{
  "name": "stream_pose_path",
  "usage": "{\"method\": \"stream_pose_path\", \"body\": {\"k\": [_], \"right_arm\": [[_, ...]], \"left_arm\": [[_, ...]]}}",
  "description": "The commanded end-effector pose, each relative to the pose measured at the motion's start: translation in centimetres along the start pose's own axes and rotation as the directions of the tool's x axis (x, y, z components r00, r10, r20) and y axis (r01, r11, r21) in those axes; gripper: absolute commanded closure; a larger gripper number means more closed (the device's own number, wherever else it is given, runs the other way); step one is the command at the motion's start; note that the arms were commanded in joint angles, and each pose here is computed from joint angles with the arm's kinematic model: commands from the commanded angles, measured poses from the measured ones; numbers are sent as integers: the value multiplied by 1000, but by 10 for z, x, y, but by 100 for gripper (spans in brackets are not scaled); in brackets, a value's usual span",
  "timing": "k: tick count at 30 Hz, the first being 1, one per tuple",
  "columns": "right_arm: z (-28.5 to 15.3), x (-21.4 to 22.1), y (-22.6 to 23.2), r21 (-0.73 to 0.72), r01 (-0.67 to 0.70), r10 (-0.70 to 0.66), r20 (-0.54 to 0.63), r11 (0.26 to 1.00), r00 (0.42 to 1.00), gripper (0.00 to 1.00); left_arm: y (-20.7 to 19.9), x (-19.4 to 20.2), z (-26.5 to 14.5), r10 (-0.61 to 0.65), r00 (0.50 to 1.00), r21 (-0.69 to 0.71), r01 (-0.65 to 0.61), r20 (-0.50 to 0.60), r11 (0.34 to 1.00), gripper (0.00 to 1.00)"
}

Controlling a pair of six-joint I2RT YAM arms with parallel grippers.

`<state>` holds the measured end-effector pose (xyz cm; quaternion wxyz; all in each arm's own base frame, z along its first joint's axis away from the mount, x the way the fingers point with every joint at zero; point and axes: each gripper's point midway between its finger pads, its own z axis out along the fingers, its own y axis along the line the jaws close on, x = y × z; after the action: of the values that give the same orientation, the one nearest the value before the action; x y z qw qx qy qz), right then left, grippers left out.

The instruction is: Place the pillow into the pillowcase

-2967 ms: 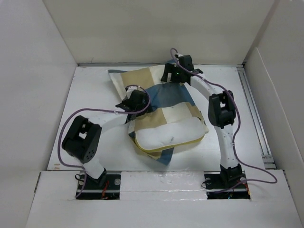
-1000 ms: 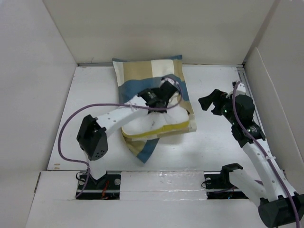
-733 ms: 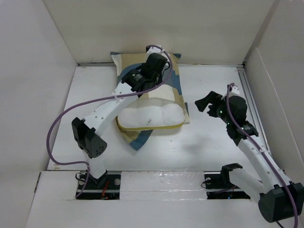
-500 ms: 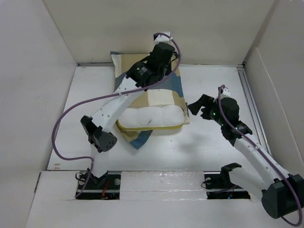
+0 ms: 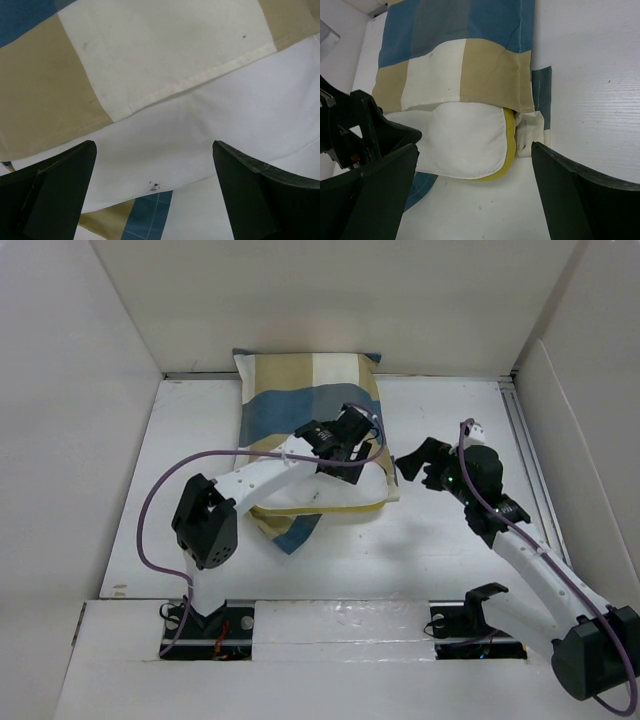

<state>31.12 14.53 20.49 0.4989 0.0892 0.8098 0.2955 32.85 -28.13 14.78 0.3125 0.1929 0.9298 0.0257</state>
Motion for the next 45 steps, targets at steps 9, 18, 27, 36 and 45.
{"method": "stream_pose_path", "body": {"k": [9,18,27,36,45], "right_arm": [[-18,-24,21,-67,51,-45,86,996,995,0],[-25,-29,21,-62,67,-61,99,996,993,0],[-31,-38,18,-66,62,-53,121,996,991,0],[-20,-26,1,-66,-4,11,109,998,994,0],[-13,-8,12,-107,-68,79,103,992,992,0]], "left_arm": [[-51,113,76,140,935,179,-85,-327,980,0],[-67,148,107,91,938,222,-15,-335,975,77],[-31,4,22,-188,982,201,183,4,962,100],[20,-144,-111,-427,828,218,370,363,903,100],[16,-208,-174,-591,671,426,421,446,800,100]]}}
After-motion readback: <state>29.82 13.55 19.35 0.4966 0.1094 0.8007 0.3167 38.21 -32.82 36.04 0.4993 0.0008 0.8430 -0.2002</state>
